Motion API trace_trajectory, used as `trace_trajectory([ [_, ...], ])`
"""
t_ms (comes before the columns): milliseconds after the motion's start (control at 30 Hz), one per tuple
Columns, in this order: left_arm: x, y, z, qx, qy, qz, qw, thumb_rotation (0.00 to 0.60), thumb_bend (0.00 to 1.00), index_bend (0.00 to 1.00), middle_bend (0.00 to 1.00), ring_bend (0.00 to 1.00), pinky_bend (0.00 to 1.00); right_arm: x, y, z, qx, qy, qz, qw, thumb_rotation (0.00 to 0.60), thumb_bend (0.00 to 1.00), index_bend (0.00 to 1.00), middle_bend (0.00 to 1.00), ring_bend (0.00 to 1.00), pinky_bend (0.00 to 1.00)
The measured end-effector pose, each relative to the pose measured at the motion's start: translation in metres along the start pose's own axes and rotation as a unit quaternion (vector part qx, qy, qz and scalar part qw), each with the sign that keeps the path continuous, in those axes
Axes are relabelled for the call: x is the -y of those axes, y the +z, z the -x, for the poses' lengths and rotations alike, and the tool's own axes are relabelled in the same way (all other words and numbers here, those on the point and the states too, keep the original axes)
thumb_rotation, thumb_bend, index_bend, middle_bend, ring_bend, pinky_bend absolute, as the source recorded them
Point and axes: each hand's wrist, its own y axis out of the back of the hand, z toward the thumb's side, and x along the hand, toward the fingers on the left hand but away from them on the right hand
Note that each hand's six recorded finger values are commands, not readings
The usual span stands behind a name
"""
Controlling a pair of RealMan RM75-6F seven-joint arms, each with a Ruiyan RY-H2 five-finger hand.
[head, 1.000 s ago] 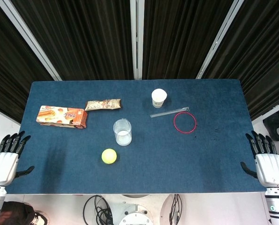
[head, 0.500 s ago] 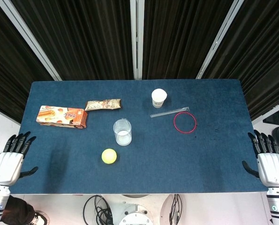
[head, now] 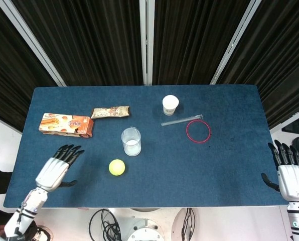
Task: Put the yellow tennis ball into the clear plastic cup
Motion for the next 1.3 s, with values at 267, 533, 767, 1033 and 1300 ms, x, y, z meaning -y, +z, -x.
trace_trajectory([
  [267,0.027,0.042,-0.042,0.068,-0.018,0.028,0.9972,0.600,0.06,0.14,0.11,0.04,0.20,-0.007,-0.008,-0.004,0.010,-0.009,0.003,0.9999,0.600,0.19,0.00,0.00,0.00,0.00],
  [533,0.048,0.066,-0.066,0.095,-0.042,0.044,0.9936,0.600,0.07,0.15,0.13,0.05,0.20,-0.005,-0.013,-0.004,0.013,-0.004,0.006,0.9999,0.600,0.19,0.00,0.00,0.00,0.00],
  [767,0.062,0.071,-0.077,0.100,-0.055,0.039,0.9927,0.600,0.09,0.22,0.18,0.15,0.34,-0.006,-0.016,-0.005,0.015,-0.003,0.008,0.9999,0.600,0.20,0.00,0.00,0.00,0.00],
  [1033,0.079,0.071,-0.091,0.102,-0.071,0.022,0.9921,0.600,0.17,0.27,0.25,0.23,0.46,-0.005,-0.022,-0.008,0.022,0.002,0.010,0.9997,0.600,0.20,0.00,0.00,0.00,0.00],
  [1300,0.084,0.071,-0.097,0.103,-0.056,0.013,0.9930,0.600,0.25,0.42,0.42,0.39,0.63,-0.003,-0.024,-0.006,0.025,0.009,0.013,0.9996,0.600,0.20,0.00,0.00,0.00,0.00],
])
